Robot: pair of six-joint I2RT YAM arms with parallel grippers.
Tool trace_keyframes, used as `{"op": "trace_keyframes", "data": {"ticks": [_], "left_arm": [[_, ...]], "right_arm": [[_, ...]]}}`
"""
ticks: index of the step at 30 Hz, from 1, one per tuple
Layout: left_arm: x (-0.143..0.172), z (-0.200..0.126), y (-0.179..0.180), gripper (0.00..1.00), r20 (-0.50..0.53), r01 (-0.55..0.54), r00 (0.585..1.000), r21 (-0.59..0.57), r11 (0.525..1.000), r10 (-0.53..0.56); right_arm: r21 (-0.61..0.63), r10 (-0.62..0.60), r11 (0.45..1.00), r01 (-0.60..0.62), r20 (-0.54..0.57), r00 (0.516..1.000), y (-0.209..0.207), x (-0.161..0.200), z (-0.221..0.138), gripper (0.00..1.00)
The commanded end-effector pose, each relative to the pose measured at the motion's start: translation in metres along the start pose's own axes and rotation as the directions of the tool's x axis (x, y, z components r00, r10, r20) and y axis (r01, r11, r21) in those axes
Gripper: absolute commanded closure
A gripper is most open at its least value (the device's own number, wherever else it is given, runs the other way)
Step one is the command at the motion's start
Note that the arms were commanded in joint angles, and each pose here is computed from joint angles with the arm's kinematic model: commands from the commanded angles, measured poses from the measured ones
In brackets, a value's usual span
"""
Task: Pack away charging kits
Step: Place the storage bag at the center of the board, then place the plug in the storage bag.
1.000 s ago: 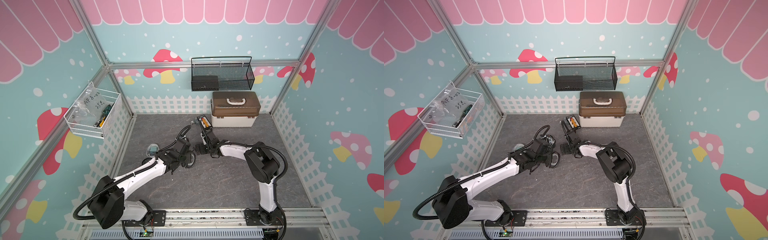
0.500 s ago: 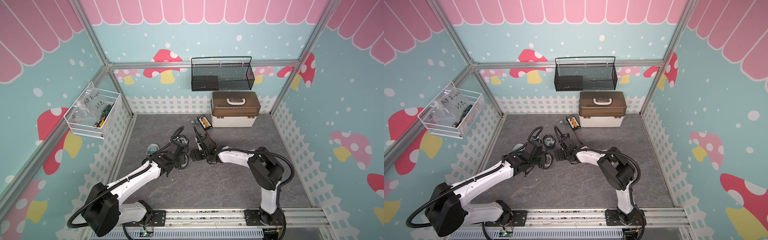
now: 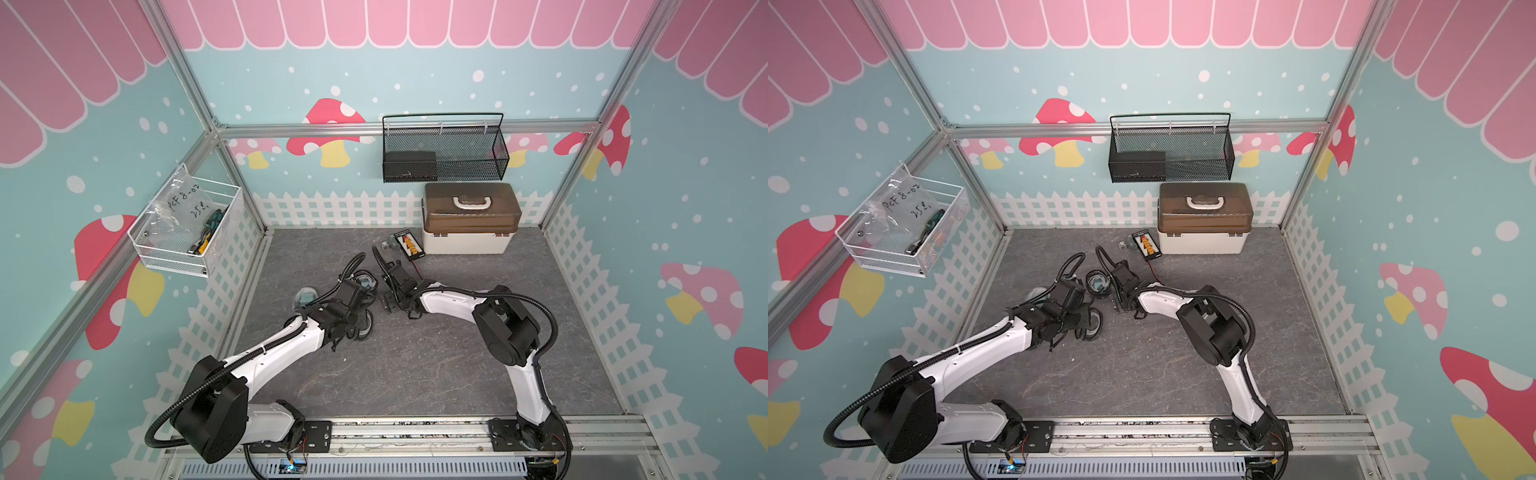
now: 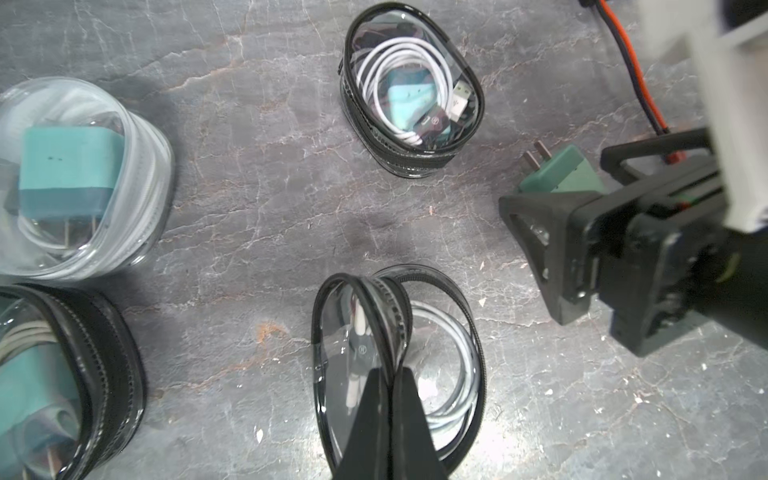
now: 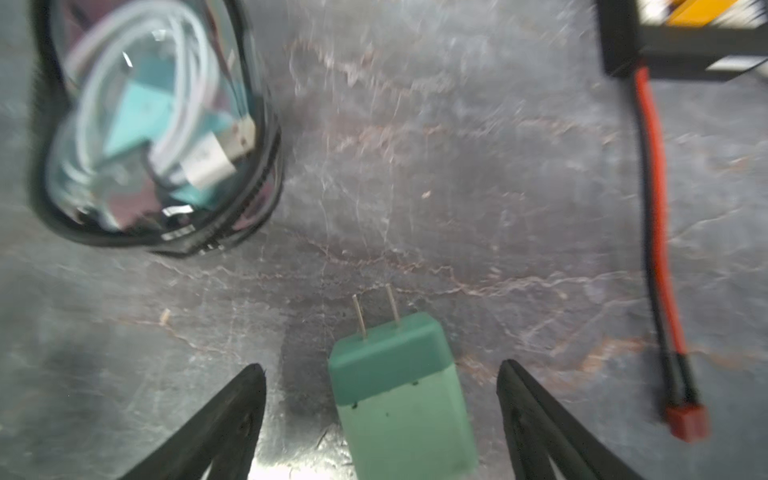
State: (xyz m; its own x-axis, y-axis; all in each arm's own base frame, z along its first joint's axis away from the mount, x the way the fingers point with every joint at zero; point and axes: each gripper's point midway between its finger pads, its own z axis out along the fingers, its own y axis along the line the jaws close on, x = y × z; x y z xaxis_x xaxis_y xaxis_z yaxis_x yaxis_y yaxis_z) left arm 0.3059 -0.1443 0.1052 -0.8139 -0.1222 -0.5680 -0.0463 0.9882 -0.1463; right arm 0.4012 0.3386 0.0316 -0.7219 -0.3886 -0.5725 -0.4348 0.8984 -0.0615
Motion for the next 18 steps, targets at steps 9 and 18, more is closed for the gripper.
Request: {"op": "trace_keyframes", "data": {"ticks": [9, 18], "left_arm": [[-0.007, 0.002, -0.014, 1.00, -0.010, 0.030, 1.000, 0.054, 0.998, -0.030], [-0.024, 0.003, -0.076, 1.00, 0.011, 0.004, 1.000, 0.169, 0.986, -0.006]], "right_arm": [[0.004, 0.009, 1.000, -0.009, -0.016, 1.000, -0.006, 0.008, -0.013, 0.70], [-0.202, 0.210, 0.964, -0.175, 0.171, 0.963, -0.010, 0.003, -0.126, 0.80]]}}
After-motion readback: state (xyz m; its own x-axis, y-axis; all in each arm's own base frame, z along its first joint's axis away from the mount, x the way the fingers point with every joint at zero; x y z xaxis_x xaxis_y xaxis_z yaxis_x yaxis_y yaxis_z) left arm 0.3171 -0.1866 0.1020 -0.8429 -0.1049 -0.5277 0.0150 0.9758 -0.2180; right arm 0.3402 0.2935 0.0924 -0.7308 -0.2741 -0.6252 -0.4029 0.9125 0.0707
